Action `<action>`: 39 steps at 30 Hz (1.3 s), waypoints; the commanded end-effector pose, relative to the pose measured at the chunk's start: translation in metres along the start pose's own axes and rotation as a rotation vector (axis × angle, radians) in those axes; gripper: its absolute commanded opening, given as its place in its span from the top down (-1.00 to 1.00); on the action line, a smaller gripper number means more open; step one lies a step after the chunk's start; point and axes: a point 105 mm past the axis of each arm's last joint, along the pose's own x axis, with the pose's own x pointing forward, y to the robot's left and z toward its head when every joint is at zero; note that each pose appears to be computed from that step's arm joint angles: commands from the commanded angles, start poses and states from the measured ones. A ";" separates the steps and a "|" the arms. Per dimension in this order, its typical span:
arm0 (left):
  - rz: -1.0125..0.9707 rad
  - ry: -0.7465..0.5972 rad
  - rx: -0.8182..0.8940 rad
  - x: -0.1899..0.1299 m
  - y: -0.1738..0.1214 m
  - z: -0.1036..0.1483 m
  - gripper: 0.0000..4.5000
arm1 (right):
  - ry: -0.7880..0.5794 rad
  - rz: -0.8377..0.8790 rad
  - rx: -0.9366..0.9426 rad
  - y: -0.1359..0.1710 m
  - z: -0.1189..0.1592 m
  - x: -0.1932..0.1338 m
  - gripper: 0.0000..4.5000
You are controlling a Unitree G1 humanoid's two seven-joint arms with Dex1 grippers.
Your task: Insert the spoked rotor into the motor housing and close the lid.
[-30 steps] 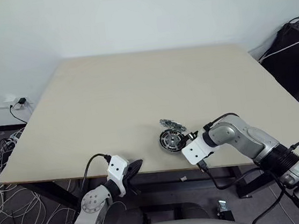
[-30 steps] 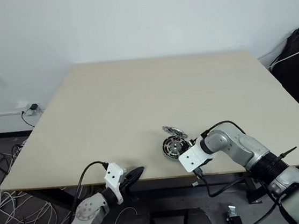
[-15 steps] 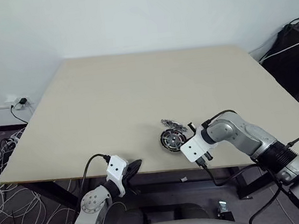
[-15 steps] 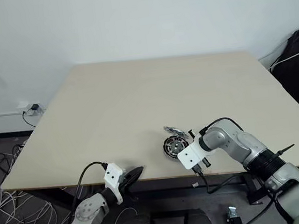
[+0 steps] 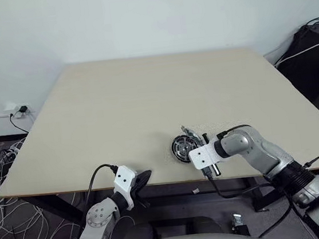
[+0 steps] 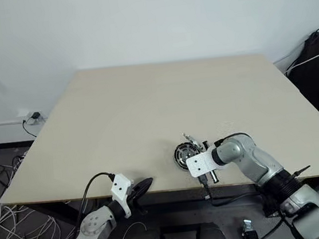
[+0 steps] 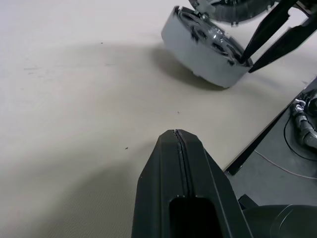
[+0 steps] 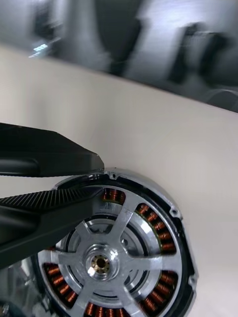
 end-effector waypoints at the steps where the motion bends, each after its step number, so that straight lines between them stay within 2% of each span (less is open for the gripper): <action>1: -0.010 -0.051 0.025 0.003 -0.002 0.015 1.00 | -0.088 -0.151 0.081 -0.022 0.025 -0.018 0.95; 7: -0.020 -0.049 0.027 0.004 -0.003 0.016 1.00 | -0.072 -0.196 0.299 -0.014 0.029 -0.018 0.95; 13: -0.027 -0.047 0.030 0.005 -0.003 0.016 1.00 | -0.035 -0.192 0.432 -0.010 0.027 -0.019 0.95; 22: -0.029 -0.047 0.026 0.006 -0.004 0.015 1.00 | -0.002 -0.251 0.510 -0.018 0.020 -0.011 0.95; 32: -0.026 -0.046 0.023 0.005 -0.004 0.013 1.00 | -0.031 -0.226 0.552 -0.016 0.031 0.003 0.95; 39: -0.023 -0.045 0.021 0.004 -0.003 0.013 1.00 | -0.090 -0.250 0.577 -0.022 0.046 0.008 -0.01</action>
